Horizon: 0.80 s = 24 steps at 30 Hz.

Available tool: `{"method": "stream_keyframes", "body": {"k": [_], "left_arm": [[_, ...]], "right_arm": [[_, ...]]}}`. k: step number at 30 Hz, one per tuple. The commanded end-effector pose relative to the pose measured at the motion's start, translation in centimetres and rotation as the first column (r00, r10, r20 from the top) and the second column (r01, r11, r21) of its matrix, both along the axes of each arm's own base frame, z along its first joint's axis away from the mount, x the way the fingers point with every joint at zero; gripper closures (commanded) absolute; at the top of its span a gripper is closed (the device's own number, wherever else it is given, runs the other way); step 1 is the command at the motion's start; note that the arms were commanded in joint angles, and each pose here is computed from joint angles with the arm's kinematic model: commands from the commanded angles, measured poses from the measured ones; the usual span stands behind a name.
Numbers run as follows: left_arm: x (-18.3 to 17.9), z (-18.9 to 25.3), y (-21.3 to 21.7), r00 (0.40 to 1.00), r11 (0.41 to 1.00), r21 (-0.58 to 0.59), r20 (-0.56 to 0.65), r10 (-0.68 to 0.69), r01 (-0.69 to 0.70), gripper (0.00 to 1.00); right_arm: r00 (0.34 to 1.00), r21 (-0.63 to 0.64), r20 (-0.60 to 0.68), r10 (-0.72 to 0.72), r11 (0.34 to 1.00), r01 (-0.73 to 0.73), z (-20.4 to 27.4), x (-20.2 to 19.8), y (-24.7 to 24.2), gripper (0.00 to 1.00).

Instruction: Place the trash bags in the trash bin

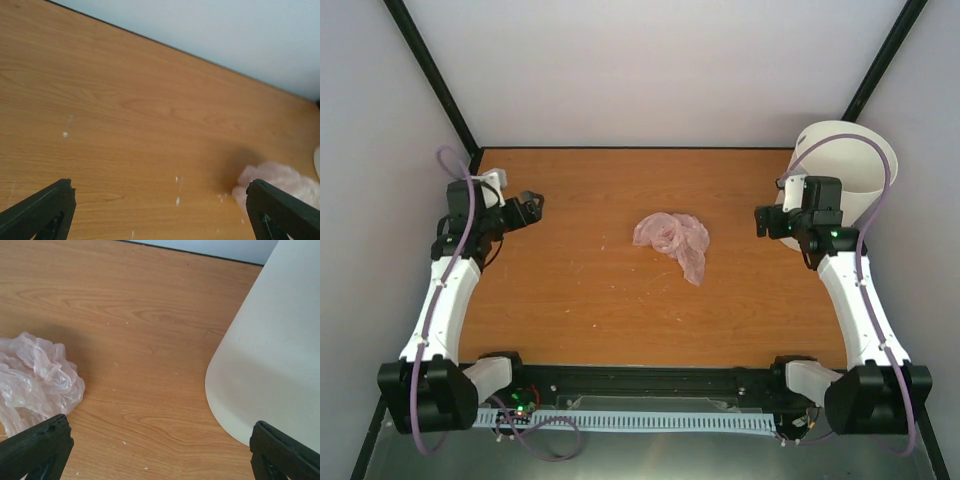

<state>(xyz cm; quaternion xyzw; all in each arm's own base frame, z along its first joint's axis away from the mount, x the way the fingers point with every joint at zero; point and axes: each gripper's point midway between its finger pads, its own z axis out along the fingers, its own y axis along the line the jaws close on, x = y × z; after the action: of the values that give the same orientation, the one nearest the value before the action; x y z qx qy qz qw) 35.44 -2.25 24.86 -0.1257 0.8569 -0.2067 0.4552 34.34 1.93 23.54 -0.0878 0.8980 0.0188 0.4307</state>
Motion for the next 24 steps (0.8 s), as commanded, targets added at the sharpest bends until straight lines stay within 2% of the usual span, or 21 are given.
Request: {"method": "stream_keyframes", "body": {"k": [1, 3, 6, 12, 15, 18, 24], "left_arm": [[-1.3, -0.6, -4.2, 0.935, 0.928, 0.114, -0.018, -0.355, 0.354, 0.05], [-1.9, -1.1, -5.5, 0.894, 0.886, 0.127, -0.026, -0.447, 0.446, 0.06], [-3.0, -1.8, -7.7, 0.817, 0.803, 0.167, -0.04, -0.575, 0.572, 0.08], [-5.0, -3.6, -12.1, 0.61, 0.574, 0.235, -0.129, -0.782, 0.785, 0.13], [-4.7, -3.5, -13.3, 0.533, 0.489, 0.253, -0.151, -0.832, 0.835, 0.14], [-3.7, -2.4, -14.2, 0.506, 0.463, 0.263, -0.126, -0.853, 0.847, 0.15], [-3.2, -1.3, -15.7, 0.514, 0.502, 0.157, -0.052, -0.856, 0.851, 0.14]], "right_arm": [[0.995, -0.027, -0.095, 0.022, 0.999, -0.025, -0.6, -0.4, -0.4, 0.03], [0.985, -0.026, -0.119, 0.123, 0.992, -0.127, -0.7, -0.7, 0.7, 0.01], [0.924, 0.024, -0.171, 0.341, 0.939, -0.342, -1.2, -2.0, 3.8, 0.02], [0.813, 0.076, -0.207, 0.543, 0.838, -0.54, -0.6, -1.2, 8.5, 0.12], [0.746, 0.092, -0.21, 0.632, 0.773, -0.628, -0.1, -0.5, 11.1, 0.15], [0.681, 0.11, -0.23, 0.695, 0.714, -0.692, -0.4, 0.1, 13.8, 0.21], [0.561, 0.178, -0.305, 0.77, 0.625, -0.76, -3.3, 0.2, 18.7, 0.28]]}}
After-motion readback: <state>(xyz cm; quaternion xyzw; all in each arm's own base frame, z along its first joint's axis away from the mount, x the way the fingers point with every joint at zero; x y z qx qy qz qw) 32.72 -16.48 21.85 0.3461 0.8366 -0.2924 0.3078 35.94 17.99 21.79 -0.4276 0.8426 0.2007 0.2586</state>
